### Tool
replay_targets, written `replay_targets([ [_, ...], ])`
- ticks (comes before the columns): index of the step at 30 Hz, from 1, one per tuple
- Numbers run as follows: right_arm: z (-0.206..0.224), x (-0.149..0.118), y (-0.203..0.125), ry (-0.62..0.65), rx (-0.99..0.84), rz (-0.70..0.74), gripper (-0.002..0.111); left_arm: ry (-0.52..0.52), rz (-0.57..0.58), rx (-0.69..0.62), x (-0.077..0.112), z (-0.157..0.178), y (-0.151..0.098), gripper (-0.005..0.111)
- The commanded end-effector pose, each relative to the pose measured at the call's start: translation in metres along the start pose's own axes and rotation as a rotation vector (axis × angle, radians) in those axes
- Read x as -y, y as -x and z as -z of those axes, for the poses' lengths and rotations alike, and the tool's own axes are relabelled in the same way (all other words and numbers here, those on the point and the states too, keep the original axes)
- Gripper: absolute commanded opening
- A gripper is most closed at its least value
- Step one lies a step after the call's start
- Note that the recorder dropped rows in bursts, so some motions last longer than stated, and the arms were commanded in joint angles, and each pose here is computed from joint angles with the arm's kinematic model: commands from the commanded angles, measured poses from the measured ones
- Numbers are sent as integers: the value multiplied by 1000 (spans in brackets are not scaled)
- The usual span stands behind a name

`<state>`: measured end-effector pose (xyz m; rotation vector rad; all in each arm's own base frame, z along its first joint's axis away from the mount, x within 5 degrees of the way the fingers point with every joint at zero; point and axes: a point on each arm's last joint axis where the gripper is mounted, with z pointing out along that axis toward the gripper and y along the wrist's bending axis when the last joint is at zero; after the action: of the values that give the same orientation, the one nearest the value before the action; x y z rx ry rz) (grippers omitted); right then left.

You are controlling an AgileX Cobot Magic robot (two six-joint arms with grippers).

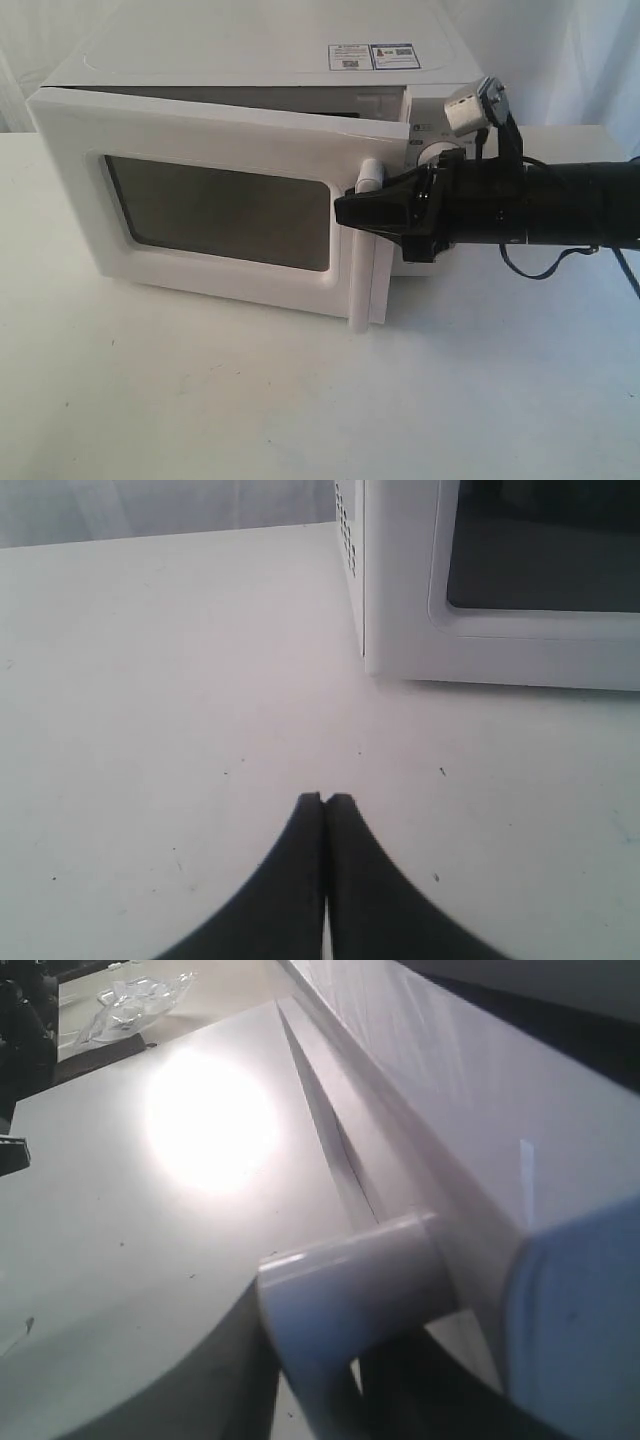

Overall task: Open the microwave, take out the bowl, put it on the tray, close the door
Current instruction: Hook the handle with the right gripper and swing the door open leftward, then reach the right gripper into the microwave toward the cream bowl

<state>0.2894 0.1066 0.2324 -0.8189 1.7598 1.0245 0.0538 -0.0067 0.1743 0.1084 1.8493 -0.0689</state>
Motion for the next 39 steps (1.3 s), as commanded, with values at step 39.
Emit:
replay_targets([
  [39,33,-72,5,75,-191,-50,8,4,-3,3,0,0,-1,0],
])
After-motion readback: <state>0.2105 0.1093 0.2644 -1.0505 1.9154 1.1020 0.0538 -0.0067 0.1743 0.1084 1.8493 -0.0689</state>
